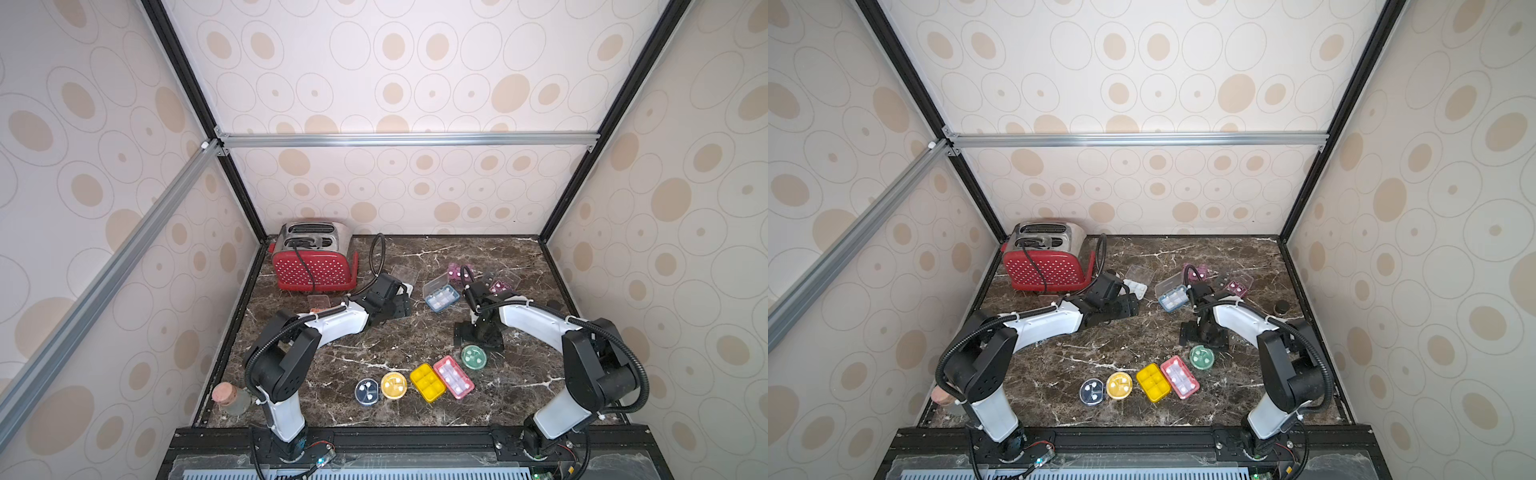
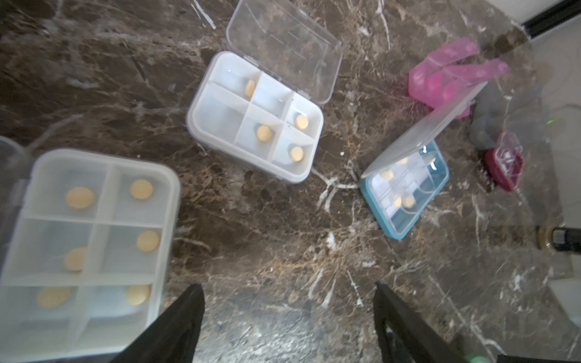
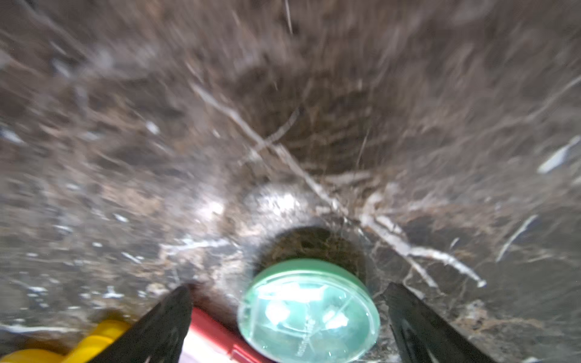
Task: Close pillboxes
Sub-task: Move the pillbox to the center of the board.
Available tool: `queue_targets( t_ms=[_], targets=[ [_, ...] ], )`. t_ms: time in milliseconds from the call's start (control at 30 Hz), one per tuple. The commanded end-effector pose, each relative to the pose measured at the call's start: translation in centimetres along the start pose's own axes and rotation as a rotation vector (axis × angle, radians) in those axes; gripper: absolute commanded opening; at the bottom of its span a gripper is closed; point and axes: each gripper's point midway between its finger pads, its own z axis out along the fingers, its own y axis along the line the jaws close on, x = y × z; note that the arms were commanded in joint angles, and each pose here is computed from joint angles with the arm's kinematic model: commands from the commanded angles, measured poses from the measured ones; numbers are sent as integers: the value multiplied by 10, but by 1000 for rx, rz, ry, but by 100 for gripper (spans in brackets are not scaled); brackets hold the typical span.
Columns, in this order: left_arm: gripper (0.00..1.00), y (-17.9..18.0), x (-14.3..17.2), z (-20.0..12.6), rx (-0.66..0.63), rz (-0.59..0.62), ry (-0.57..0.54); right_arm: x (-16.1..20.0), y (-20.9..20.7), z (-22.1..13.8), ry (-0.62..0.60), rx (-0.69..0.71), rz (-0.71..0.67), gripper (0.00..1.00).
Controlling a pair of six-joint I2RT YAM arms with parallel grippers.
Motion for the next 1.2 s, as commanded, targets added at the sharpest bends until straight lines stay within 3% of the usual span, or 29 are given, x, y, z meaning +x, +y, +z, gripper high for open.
queue_targets(
  t_ms=[0, 100, 167, 267, 367, 633, 833, 1167],
  targets=[
    [83, -19, -16, 5, 44, -91, -64, -48, 12, -23, -122, -59, -20, 99],
    [81, -24, -19, 11, 49, -109, -67, -86, 28, -23, -181, -153, -37, 84],
    [78, -26, -19, 7, 58, -111, -65, -111, 24, -20, -203, -157, -27, 63],
    [78, -20, -15, -9, 47, -97, -63, -132, 26, -9, -199, -167, -51, 53],
    [80, -4, -2, -25, 20, -90, -58, -144, 29, 5, -175, -189, -64, 35],
    [81, 23, 27, -52, -47, -4, 20, -162, 38, 16, -178, -208, -72, 46],
    [76, 29, 29, -63, -65, 10, 18, -177, 40, 23, -163, -184, -90, 34],
    [72, 40, 34, -71, -114, 38, 42, -182, 41, 29, -123, -167, -112, 32]
  ],
)
